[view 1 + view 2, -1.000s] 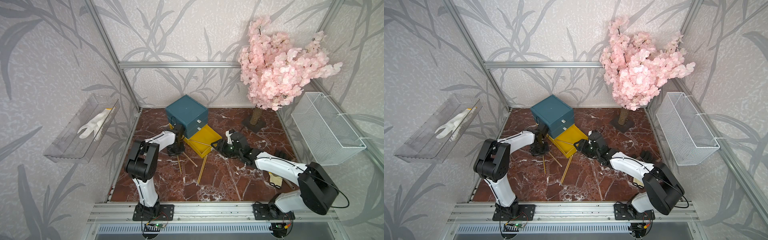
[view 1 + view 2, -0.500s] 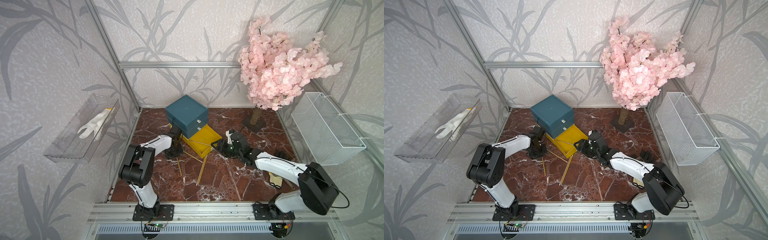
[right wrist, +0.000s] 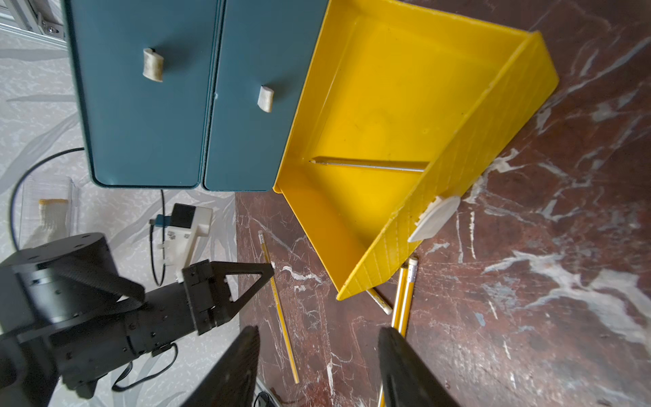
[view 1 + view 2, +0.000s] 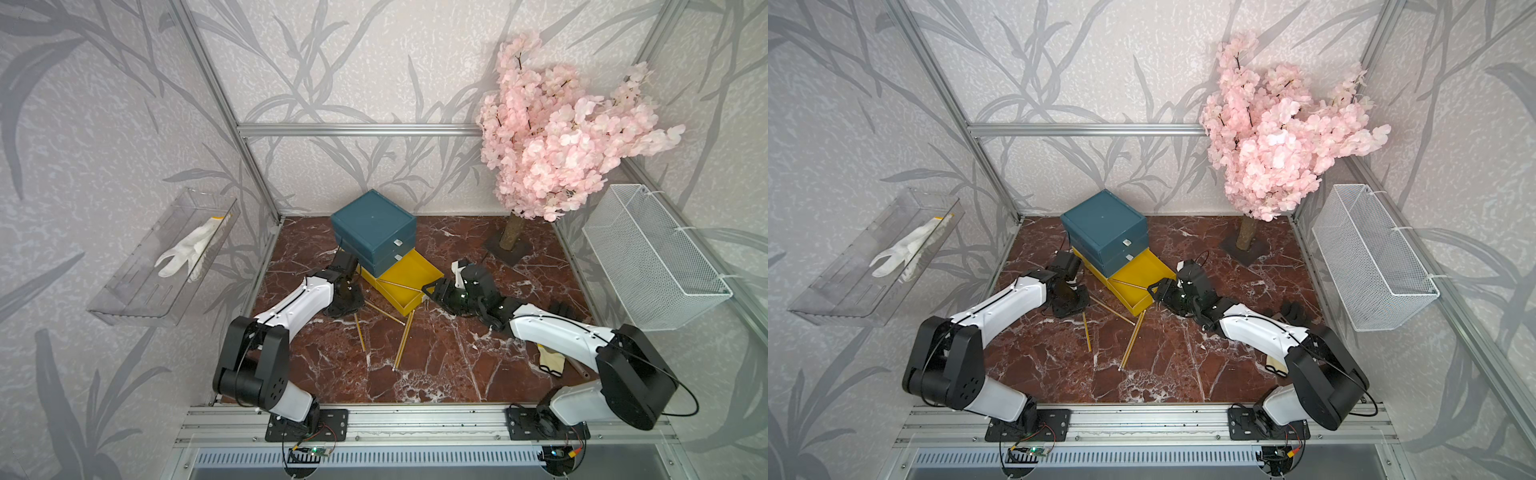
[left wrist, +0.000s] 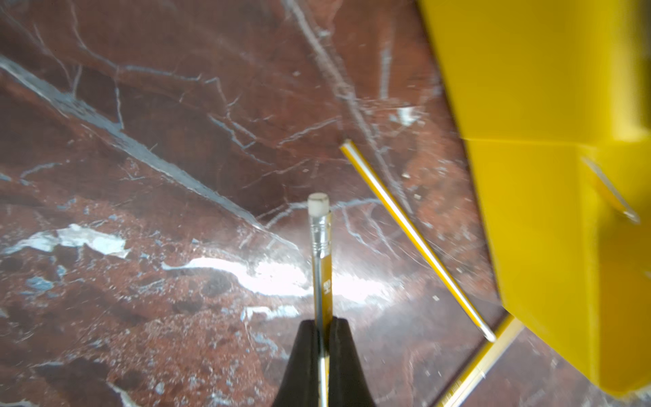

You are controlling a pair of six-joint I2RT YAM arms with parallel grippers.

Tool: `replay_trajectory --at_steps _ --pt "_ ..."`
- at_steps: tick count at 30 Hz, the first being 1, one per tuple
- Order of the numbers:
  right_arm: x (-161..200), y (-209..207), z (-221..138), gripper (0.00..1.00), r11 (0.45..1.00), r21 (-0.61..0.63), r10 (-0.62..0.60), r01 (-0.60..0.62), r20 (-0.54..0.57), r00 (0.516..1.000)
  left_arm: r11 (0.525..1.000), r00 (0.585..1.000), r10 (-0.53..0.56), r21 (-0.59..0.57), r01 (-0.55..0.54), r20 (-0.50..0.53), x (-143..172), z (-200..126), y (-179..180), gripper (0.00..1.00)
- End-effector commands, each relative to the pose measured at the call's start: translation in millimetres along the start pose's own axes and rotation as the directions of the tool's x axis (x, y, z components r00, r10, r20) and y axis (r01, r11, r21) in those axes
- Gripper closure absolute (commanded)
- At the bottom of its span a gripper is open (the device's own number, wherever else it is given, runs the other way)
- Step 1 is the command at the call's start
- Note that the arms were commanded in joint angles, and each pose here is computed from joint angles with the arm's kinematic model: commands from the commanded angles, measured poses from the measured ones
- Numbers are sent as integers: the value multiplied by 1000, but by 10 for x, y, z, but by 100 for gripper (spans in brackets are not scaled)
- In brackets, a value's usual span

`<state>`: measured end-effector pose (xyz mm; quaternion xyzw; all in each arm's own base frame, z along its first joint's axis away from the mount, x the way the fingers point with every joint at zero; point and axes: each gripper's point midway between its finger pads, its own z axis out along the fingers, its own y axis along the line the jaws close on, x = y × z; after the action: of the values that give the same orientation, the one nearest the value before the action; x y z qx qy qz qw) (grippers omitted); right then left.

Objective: Please place the pencils in the drawer according to their color
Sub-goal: Pick up the pencil from the center of the board.

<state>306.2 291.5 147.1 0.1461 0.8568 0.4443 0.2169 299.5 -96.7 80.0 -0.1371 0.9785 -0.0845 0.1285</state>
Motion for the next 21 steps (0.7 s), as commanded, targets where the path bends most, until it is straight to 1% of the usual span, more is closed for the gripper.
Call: replay_trajectory --at_steps 1,6,8,12,17,21 --pt "-35 38 32 42 1000 -15 2 -2 6 1000 995 996 84 45 -86 42 33 -290 -154 100" --pt "-121 6 38 42 999 -21 25 -24 17 1000 974 972 182 106 -199 152 -34 -688 -502 100" --pt "-162 -13 33 42 999 -19 31 -30 25 999 958 954 219 138 -249 205 -80 -841 -692 100" --pt "-239 -54 6 42 999 -16 37 -37 41 998 925 922 273 188 -330 276 -192 -1041 -1031 100" --pt "-323 -153 -48 42 999 -2 51 -51 69 996 892 884 312 214 -399 349 -446 -1108 -1427 100" --pt "-362 -245 -95 43 998 15 55 -56 92 994 876 863 348 199 -438 367 -642 -1021 -1673 100"
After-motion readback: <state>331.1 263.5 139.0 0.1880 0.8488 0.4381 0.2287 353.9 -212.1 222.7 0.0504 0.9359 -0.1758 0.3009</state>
